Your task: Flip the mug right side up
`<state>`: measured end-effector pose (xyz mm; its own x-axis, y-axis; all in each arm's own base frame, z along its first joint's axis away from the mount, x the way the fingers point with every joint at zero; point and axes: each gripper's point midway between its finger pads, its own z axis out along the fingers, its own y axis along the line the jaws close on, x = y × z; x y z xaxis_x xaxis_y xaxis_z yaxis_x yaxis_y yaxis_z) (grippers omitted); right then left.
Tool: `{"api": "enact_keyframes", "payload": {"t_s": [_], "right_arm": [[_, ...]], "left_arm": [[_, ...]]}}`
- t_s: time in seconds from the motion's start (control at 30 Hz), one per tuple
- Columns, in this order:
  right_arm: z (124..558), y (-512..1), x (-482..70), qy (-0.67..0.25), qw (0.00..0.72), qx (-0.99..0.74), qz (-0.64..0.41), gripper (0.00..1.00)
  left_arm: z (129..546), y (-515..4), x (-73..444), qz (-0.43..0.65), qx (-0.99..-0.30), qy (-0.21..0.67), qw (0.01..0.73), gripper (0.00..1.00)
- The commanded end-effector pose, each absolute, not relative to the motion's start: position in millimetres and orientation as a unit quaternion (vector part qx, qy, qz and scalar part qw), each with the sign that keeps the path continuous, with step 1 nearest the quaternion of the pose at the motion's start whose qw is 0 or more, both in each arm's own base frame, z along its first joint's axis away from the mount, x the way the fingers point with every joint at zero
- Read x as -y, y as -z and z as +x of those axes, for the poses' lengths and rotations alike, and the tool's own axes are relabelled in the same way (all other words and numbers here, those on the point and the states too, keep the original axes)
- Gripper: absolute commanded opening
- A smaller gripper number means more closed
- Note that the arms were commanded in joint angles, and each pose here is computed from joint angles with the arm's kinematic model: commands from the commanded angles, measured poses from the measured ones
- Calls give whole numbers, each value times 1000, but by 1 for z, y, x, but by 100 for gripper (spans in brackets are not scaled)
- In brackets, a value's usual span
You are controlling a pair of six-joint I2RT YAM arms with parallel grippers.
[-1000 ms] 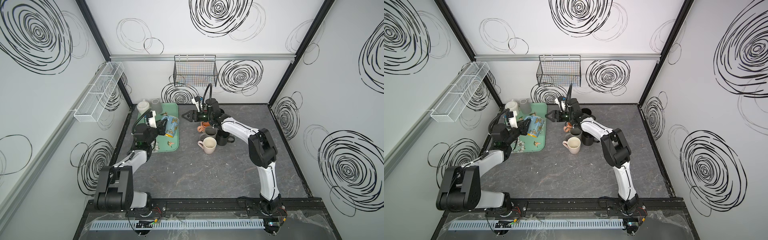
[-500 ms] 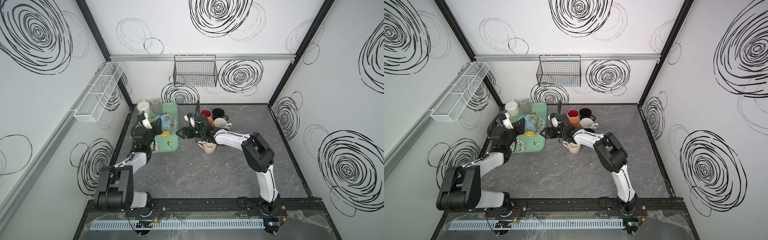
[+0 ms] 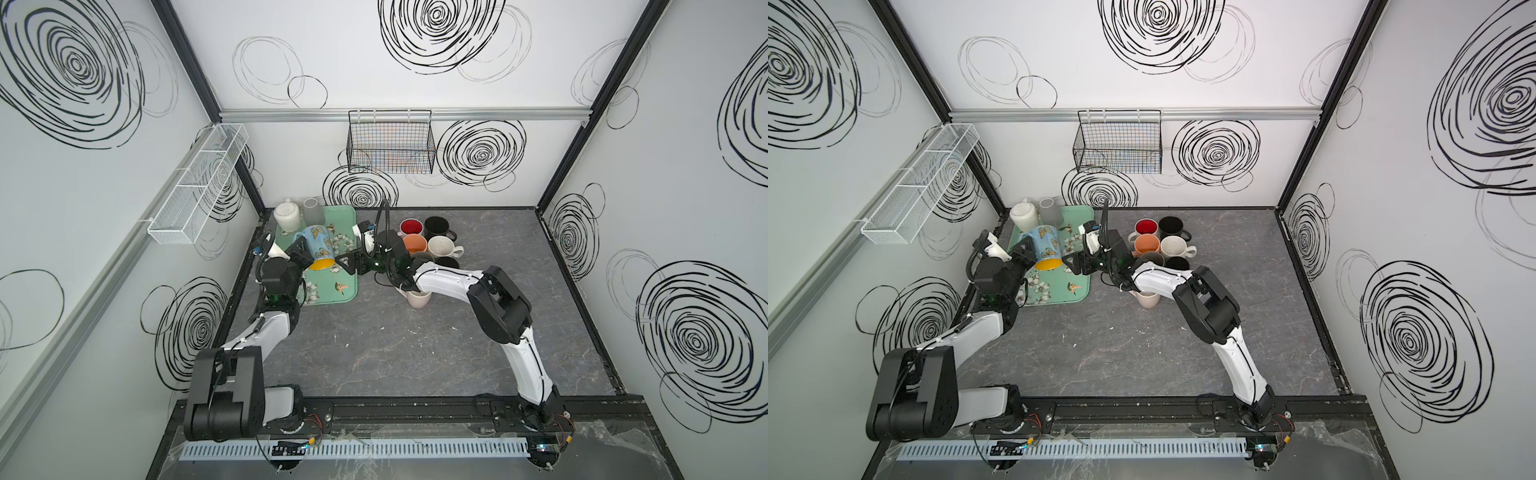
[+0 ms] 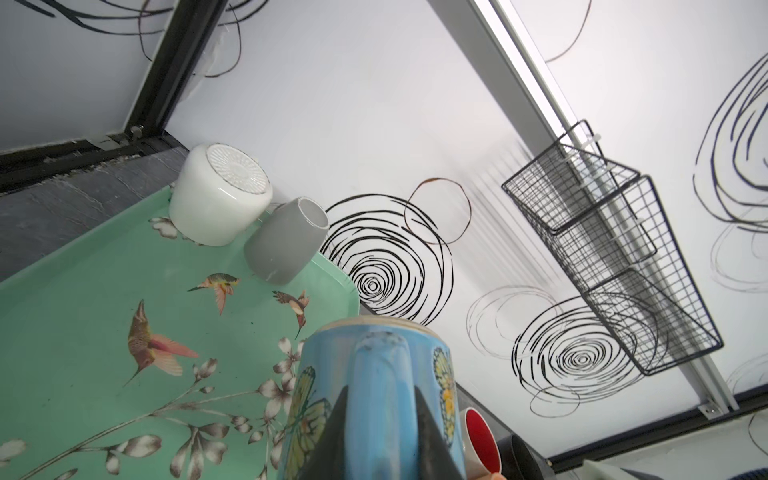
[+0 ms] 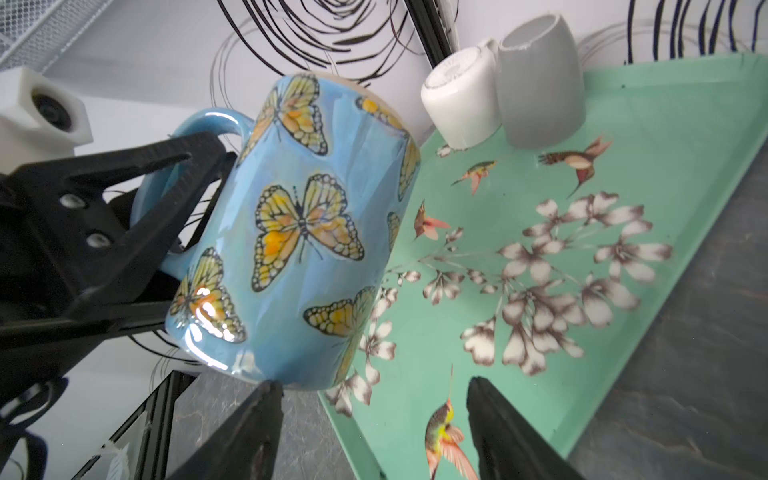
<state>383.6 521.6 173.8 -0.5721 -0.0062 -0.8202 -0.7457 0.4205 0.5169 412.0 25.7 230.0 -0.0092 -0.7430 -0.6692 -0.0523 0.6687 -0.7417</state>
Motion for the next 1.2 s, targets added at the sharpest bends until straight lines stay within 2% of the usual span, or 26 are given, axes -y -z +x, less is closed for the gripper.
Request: {"api": "enact_keyframes", "payload": {"t_s": [0.0,0.43,0.83,0.97,1.17], "right_arm": [[386,-176,-538,-467,419,-727,-278,72],[355,-189,-533,-471,476,-680,-300,72],[370,-189,-552,-467,470,-682,-309,71],[384,-182,-554,-445,481,-684,-319,59],[403,-184,-545,-422,516,-670,-326,29]], "left_arm": [[402,-307,-20,-287,-567,347,690,0],[399,-301,-33,-329,-566,358,666,0],[396,-298,-19,-319,-572,389,648,0],[395,-293,-7,-311,-585,413,625,0],[393,-288,16,-273,-625,451,576,0]]}}
